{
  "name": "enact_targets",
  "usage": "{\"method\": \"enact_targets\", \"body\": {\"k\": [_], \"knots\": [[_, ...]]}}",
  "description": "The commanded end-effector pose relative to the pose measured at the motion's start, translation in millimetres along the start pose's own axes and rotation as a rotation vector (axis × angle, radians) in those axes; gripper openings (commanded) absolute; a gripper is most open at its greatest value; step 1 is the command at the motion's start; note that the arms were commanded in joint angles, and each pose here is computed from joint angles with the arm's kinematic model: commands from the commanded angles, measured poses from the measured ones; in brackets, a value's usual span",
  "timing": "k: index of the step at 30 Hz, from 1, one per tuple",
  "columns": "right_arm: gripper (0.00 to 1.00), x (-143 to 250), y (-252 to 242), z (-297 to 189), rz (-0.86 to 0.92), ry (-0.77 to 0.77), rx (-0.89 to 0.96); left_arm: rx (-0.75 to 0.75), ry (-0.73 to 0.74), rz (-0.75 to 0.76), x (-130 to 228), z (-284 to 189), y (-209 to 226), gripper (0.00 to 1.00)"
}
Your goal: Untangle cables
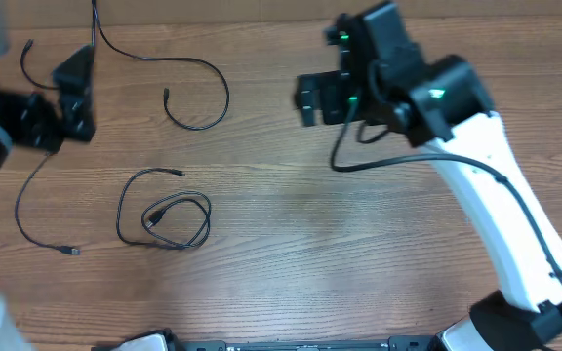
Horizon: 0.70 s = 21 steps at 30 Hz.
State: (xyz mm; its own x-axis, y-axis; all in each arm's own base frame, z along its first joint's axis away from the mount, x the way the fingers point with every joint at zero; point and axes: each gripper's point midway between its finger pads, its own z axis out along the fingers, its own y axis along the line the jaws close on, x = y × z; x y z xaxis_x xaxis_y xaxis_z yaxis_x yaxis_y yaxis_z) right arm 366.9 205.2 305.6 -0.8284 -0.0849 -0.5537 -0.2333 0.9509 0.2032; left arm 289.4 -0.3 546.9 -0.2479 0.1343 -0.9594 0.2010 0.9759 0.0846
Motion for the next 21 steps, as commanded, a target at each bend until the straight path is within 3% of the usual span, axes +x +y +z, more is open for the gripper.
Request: {"method": "enact_targets", "body": {"k": [1,6,11,17,21], "knots": [[1.0,-10,-43,-33,0.034,-0.102,0.206,0.13,0.037,0.037,7,29,-20,1.0],[1.0,5,-88,-88,0.129,-0.173,0.443,-0.043,0.089,0.122,12,20,-26,1.0],[1.0,41,-116,-131,0.245,-0.175,0.563,-0.082,0.041,0.248,9,-37,-51,1.0],[1.0,70,-116,-166,0.246,-0.261,0.51,-0.123,-0.031,0.304,24,-108,-38,1.0],[1.0,91,-109,-182,0.242,-0.335,0.41,-0.186,0.042,0.251,64,-123,-16,1.0]]}}
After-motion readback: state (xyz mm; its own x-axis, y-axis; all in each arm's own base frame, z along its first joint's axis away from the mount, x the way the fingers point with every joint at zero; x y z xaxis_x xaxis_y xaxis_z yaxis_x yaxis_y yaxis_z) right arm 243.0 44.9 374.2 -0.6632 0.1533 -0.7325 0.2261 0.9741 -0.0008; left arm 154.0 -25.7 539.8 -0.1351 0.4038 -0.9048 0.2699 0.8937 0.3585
